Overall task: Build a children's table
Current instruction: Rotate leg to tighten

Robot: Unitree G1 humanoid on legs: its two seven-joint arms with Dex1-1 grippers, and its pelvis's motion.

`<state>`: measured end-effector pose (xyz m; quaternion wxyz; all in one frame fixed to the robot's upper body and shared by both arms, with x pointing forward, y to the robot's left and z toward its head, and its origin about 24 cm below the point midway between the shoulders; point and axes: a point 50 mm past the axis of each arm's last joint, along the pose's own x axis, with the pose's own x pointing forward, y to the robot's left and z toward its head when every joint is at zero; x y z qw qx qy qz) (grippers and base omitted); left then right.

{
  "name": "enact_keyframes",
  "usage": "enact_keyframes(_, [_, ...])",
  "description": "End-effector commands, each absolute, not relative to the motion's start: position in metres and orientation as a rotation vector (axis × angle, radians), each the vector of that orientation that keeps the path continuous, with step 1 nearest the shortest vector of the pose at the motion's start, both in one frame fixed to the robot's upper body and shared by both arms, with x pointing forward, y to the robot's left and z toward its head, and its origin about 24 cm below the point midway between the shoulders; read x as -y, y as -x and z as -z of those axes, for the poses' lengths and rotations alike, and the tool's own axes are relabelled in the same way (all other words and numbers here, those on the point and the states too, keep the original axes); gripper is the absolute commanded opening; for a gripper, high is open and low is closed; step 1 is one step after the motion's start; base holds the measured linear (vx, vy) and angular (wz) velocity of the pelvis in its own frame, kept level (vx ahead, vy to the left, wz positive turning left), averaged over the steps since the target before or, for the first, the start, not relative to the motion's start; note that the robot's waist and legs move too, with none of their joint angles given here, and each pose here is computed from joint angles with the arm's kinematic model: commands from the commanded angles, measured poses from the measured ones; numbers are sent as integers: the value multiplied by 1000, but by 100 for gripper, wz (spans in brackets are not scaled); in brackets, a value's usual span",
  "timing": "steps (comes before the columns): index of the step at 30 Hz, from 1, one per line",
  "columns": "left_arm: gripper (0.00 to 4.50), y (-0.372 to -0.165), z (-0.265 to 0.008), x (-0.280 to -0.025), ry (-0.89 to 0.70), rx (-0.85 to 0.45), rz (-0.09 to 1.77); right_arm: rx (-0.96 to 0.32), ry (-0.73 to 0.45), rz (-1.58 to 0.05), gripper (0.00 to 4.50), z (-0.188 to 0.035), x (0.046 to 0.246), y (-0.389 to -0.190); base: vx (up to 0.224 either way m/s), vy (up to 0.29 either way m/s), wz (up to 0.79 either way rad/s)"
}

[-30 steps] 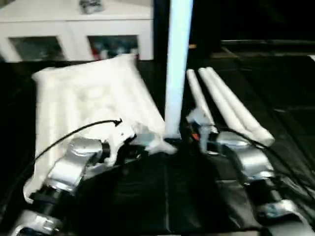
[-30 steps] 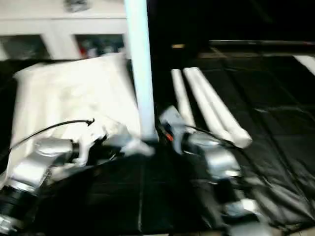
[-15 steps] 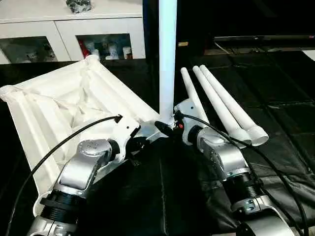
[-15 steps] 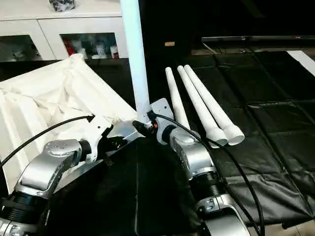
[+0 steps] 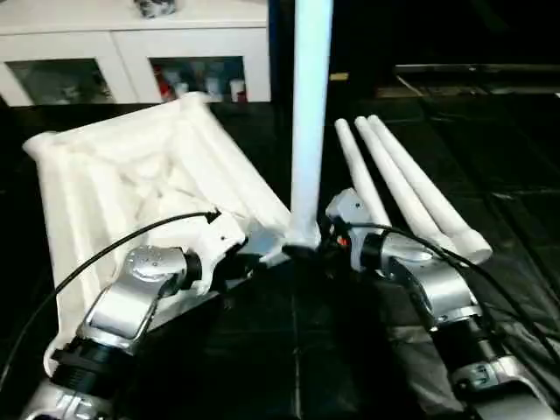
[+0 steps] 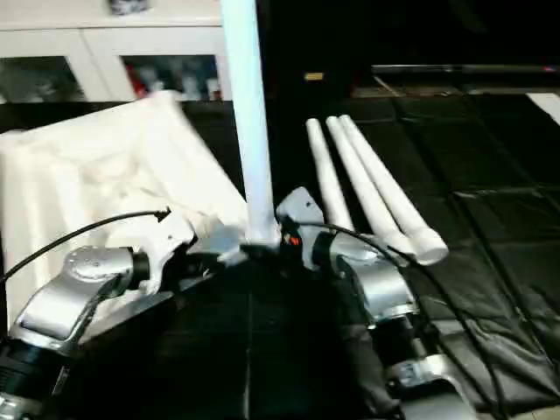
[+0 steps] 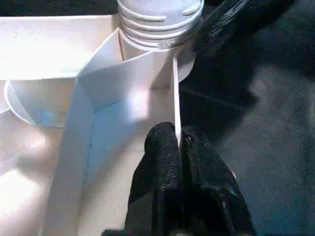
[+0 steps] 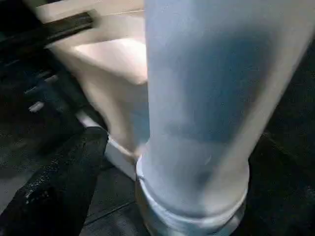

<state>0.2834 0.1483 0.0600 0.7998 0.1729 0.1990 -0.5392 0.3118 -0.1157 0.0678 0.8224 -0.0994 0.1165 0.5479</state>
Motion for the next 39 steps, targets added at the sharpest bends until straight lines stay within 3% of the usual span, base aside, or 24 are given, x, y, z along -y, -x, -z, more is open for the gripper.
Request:
enact_keyframes(1, [0,-279,-59,-142,-381,-415,1271,-212,221,-1267,444,-76,116,-306,0,0,0])
enact_keyframes(6, [0,-275,-58,-150,-424,-447,1405,-262,250,-1459,444,-80,134,-296,0,0,0])
enact_keyframes(15, [0,-273,-57,-153,-478,-460,1521,-302,277,-1565,429,-79,139,-291,0,0,0])
enact_keyframes(36, [0,-273,-51,-153,-483,-462,1549,-352,255,-1620,249,-68,136,-284,0,0,0])
enact_keyframes(39, [0,-273,-50,-154,-477,-463,1537,-356,254,-1623,243,-66,135,-282,0,0,0])
